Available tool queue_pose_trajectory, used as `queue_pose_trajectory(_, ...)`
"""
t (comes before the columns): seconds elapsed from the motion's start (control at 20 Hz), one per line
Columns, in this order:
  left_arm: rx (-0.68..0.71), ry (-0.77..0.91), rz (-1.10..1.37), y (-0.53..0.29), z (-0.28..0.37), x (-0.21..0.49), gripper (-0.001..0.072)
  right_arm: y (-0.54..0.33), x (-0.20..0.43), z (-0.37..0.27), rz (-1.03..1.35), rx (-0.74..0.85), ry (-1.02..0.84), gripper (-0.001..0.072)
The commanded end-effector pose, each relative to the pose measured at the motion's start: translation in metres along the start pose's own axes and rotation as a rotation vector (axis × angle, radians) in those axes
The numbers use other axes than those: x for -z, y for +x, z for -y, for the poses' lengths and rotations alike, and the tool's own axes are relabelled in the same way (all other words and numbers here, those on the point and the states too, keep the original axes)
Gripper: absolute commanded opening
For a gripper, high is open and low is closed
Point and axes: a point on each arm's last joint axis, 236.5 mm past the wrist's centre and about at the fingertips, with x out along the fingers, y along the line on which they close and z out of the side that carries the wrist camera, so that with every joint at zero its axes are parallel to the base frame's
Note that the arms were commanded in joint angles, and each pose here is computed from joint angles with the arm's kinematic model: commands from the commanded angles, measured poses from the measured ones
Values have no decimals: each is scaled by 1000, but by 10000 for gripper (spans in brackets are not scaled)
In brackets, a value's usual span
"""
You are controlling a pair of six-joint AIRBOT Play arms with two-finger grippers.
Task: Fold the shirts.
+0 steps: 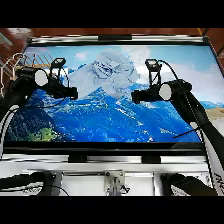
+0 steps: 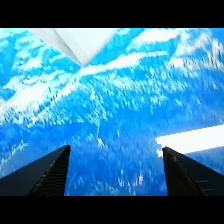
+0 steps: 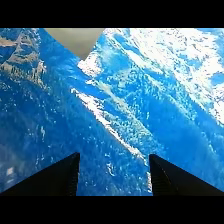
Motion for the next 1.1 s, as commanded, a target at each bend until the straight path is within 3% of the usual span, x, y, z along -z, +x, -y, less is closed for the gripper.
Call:
queue_pose_trajectory(0.0, 85, -183, 21, 29, -24, -30, 720, 0, -1, -1, 4, -2, 0, 547)
queue_pose_trajectory(0.1, 147, -282, 19, 47, -43, -47, 720, 0, -6, 0, 24, 1, -9, 546)
queue_pose_trajectory(0.35, 165, -327, -70, 100, -67, -41, 720, -11, -70, -8, 299, -32, -8, 546)
queue_pose_trajectory(0.85, 274, -408, -116, 148, -45, -32, 714, -17, -88, -19, 378, -92, 50, 546)
queue_pose_trajectory(0.9, 285, -420, -88, 148, -43, -40, 619, -18, -87, -24, 373, -120, 84, 547)
queue_pose_trajectory(0.95, 307, -439, -65, 147, -39, -47, 436, -19, -88, -31, 373, -157, 125, 546)
queue_pose_trajectory(1.0, 329, -458, -45, 146, -34, -53, 312, -22, -92, -36, 388, -190, 162, 547)
queue_pose_trajectory(1.05, 335, -465, -34, 146, -33, -56, 256, -27, -104, -37, 440, -199, 171, 547)
